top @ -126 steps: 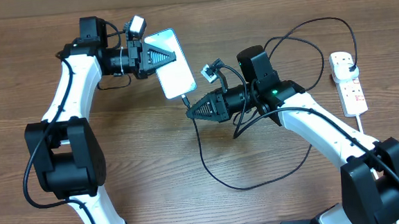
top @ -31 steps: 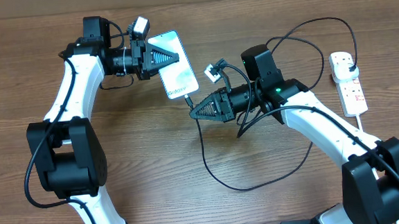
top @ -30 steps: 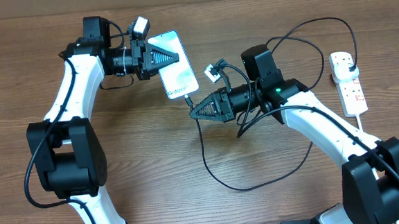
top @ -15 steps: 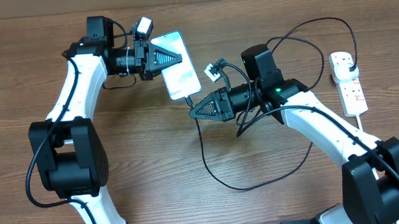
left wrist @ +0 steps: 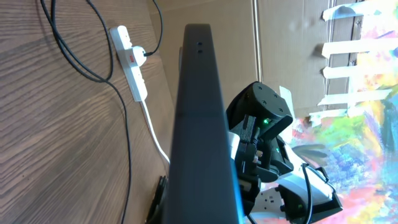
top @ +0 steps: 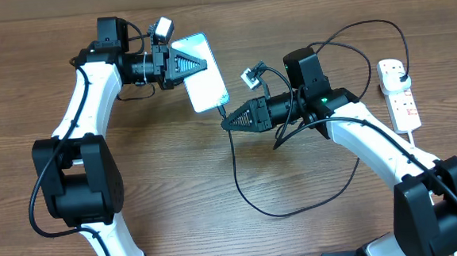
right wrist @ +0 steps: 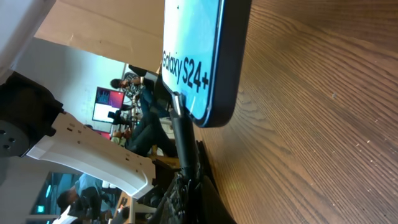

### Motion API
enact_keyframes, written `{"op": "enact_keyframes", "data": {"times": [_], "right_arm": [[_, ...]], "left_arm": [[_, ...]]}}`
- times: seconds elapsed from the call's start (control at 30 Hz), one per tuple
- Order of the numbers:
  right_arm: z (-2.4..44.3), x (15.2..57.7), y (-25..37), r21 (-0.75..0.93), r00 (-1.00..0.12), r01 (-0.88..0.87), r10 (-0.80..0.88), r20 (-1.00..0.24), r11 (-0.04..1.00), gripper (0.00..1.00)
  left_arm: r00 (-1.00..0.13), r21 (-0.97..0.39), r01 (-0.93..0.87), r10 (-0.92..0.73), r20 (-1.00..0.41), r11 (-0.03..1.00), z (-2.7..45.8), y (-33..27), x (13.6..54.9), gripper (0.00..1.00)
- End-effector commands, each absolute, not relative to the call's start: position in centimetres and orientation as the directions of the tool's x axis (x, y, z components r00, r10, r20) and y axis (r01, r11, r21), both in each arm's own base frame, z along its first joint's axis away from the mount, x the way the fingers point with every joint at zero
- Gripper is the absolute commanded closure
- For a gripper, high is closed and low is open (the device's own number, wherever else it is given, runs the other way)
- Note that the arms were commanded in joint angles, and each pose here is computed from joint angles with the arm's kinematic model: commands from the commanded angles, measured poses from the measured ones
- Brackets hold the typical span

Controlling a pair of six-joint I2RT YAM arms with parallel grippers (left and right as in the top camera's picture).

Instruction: Plug charger to phone and switch on socket

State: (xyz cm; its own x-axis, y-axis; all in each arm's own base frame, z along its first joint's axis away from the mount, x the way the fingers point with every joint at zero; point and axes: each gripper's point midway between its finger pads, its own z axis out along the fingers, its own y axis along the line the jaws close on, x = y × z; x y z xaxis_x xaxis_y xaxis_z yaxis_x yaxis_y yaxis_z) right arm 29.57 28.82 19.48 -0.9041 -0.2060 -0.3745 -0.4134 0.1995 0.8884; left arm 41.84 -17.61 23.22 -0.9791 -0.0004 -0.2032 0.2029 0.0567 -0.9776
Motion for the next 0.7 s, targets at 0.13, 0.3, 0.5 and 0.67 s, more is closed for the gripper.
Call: {"op": "enact_keyframes", "data": {"times": [0.13, 0.3, 0.5, 0.67], "right_arm": [[19.6, 29.2, 28.7, 0.899, -0.917, -0.382, -0.206, -0.341, 0.213, 0.96], [19.8, 28.7, 28.9, 0.906, -0.917, -0.376, -0.218, -0.333, 0.197, 0.96], [19.9, 28.7, 29.1, 0.902, -0.912, -0.388, -0.222, -0.346, 0.190, 0.96], [20.6, 28.4, 29.2, 0.902, -0.900, -0.406, -0.234, -0.367, 0.147, 0.96]], "left_arm": [[-0.976, -0.976, 0.219, 0.011, -0.219, 0.001, 24.8, -17.7, 41.7, 0.96], [-0.977, -0.977, 0.213, 0.009, -0.213, 0.005, 24.8, -17.7, 41.9, 0.96], [-0.977, -0.977, 0.212, 0.009, -0.212, 0.007, 24.8, -17.7, 41.9, 0.96], [-0.975, -0.975, 0.222, 0.010, -0.222, 0.007, 24.8, -17.7, 41.9, 0.96]]}}
